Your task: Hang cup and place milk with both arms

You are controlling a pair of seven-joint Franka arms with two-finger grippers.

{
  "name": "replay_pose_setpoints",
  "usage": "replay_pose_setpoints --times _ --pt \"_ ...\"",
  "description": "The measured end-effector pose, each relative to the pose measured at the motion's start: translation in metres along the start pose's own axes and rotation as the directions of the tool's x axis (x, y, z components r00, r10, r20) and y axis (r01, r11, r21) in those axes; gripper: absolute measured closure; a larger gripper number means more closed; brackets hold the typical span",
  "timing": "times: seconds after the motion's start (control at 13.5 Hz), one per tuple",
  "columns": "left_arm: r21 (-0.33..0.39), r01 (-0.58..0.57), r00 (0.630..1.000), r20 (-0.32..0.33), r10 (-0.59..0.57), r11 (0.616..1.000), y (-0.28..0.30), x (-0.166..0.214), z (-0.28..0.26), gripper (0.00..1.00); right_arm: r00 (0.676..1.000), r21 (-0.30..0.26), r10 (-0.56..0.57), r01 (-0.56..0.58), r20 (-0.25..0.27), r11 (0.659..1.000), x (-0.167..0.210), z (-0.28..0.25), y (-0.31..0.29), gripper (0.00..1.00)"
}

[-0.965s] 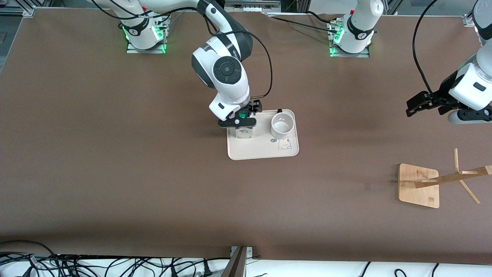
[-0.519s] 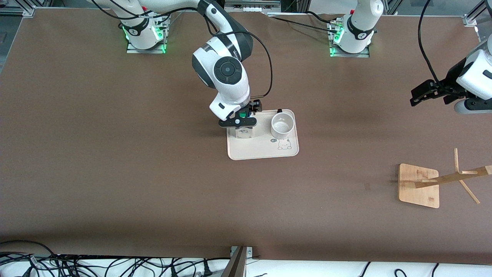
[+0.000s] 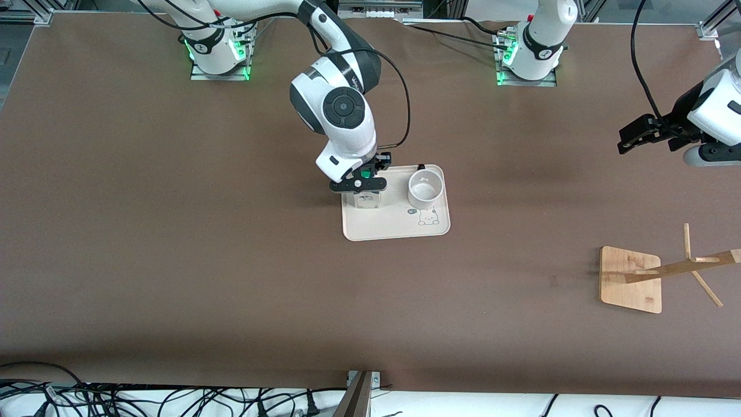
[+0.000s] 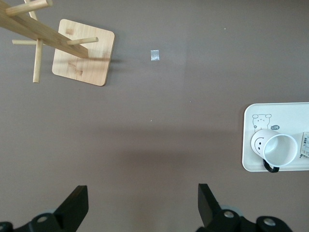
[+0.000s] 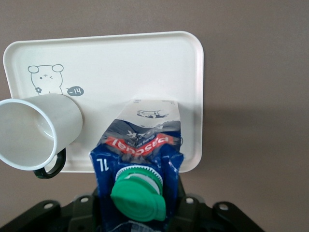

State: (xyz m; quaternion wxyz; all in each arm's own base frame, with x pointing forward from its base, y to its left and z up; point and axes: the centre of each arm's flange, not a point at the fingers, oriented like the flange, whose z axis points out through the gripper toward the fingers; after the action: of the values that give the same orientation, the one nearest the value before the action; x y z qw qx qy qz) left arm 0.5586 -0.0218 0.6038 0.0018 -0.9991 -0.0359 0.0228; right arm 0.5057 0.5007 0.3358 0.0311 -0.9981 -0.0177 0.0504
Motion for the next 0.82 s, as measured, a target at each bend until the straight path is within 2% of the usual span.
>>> replay_pose_setpoints --times 0.52,0.82 --pt "0.000 -0.005 1.000 0.000 0.005 1.000 0.003 0.000 0.000 0.00 1.000 0.008 -0.003 0.003 -0.012 1.000 0.001 -0.007 -0.002 0.50" --pt "0.001 -0.015 1.000 0.001 0.015 1.000 0.008 -0.001 -0.001 0.00 0.999 -0.006 -0.019 0.019 -0.032 1.000 -0.001 -0.016 -0.003 0.50"
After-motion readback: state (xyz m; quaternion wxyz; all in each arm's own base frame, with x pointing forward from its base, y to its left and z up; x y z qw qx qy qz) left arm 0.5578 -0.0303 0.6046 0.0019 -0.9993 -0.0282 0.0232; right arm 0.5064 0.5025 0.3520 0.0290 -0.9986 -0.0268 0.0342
